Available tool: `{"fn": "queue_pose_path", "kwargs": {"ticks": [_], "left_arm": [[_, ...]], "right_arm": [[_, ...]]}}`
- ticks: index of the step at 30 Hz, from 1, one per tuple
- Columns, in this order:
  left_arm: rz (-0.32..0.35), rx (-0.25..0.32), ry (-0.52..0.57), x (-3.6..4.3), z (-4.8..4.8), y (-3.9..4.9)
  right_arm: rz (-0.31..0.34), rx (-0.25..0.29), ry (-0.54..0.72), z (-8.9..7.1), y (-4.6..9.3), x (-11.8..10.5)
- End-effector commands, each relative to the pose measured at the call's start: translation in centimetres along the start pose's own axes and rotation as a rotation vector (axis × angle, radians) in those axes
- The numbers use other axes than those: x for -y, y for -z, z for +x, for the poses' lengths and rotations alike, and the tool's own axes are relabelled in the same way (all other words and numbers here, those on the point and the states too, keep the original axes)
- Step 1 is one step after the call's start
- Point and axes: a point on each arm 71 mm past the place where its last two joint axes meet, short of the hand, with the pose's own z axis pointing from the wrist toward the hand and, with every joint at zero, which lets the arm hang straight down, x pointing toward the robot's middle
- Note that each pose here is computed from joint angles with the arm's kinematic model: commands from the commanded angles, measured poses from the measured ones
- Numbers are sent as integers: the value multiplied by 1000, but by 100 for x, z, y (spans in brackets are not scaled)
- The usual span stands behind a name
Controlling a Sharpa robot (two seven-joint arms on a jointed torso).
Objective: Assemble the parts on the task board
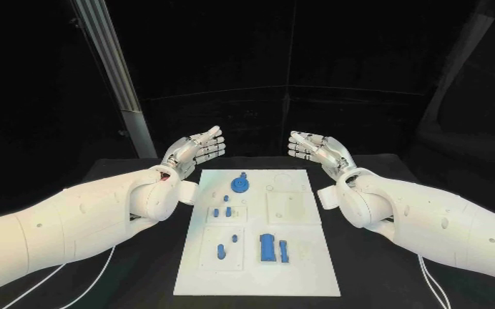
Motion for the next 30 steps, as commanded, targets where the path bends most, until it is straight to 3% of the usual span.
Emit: {"fn": "queue_pose_path", "kwargs": {"ticks": [1, 9, 14, 19, 30], "left_arm": [[30, 93, -51, -5, 61, 72], [61, 217, -81, -9, 301, 309], [74, 263, -94, 9, 382, 404], [80, 284, -100, 21, 417, 448], [80, 285, -100, 21, 418, 449]], "right_arm": [[13, 136, -44, 32, 72, -69], [67, 248, -107, 230, 287, -181], [85, 272, -119, 276, 344, -206], [87, 274, -120, 280, 349, -208], [87, 274, -120, 280, 349, -208]]}}
